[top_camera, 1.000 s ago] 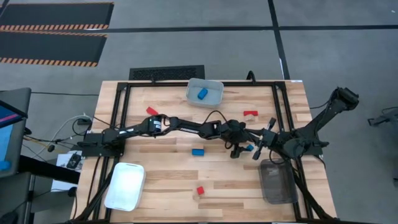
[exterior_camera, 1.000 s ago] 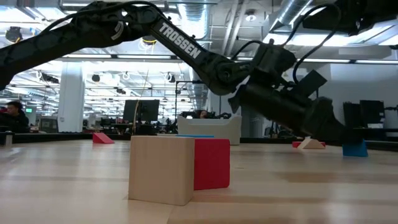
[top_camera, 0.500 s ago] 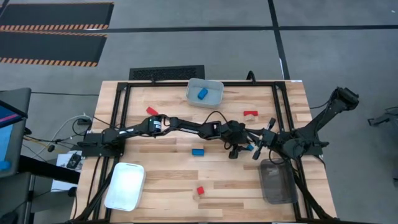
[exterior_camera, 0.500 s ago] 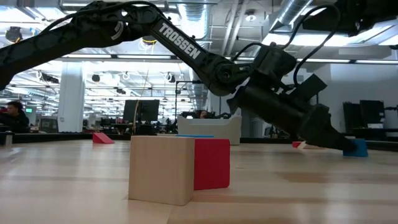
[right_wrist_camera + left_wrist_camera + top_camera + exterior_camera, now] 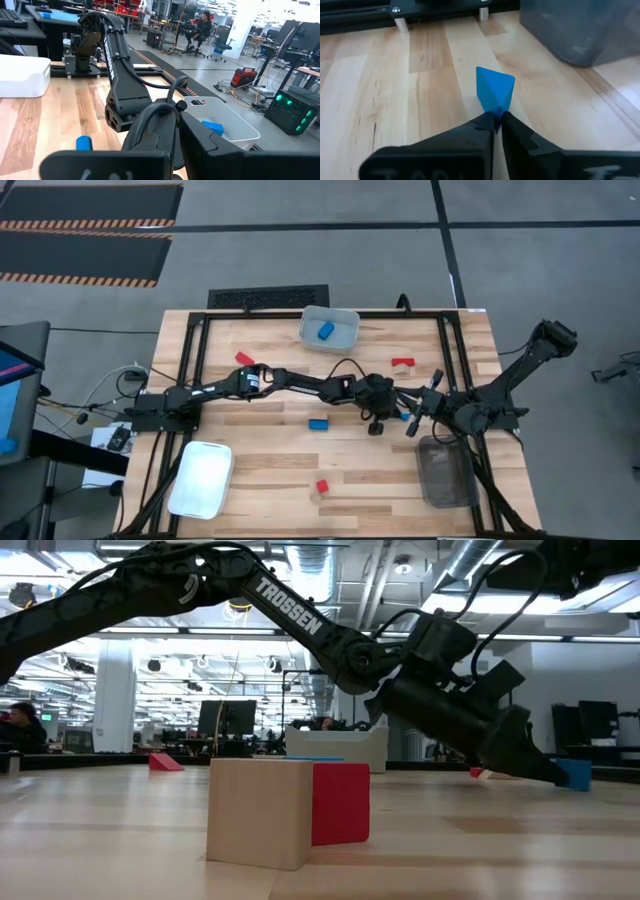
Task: Sort & place blocks by color
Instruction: Put the blue triangle block into the gray bin
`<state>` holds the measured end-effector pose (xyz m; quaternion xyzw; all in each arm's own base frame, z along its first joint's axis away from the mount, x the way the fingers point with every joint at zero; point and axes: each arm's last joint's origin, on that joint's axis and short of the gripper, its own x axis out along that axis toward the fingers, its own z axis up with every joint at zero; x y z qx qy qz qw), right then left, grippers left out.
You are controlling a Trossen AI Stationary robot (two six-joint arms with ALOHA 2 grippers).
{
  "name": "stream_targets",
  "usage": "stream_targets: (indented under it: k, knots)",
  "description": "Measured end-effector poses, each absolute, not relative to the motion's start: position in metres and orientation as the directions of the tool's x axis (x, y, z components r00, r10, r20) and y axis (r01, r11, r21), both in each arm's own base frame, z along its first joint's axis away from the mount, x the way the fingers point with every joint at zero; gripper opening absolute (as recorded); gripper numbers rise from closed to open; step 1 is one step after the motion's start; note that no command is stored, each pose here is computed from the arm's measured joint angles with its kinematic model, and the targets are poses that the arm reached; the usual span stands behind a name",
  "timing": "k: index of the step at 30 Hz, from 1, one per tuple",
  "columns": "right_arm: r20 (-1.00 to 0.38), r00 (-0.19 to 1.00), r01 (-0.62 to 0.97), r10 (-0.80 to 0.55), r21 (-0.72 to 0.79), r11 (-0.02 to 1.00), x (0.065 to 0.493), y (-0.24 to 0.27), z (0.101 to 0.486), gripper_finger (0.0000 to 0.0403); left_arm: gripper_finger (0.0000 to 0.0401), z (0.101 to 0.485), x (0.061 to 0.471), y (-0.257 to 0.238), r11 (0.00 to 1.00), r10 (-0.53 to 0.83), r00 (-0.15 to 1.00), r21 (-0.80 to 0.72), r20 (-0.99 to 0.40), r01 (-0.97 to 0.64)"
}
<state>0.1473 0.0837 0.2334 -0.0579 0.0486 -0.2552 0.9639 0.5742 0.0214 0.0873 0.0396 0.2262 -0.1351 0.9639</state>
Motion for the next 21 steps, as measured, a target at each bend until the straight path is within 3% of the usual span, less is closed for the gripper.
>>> stream_targets:
  k: [13, 21]
  knots:
    - [-0.069, 0.877, 0.467, -0.476, -0.119, 0.876, 0.145, 0.087, 0.232, 0.0052, 0.0001, 0.096, 0.57, 0.022, 0.973, -0.224, 0.837, -0.065, -0.499, 0.222]
    - [-0.07, 0.886, 0.451, -0.459, -0.107, 0.886, 0.142, 0.092, 0.232, 0.0052, 0.0, 0.136, 0.555, 0.023, 0.987, -0.084, 0.764, 0.054, -0.64, 0.153]
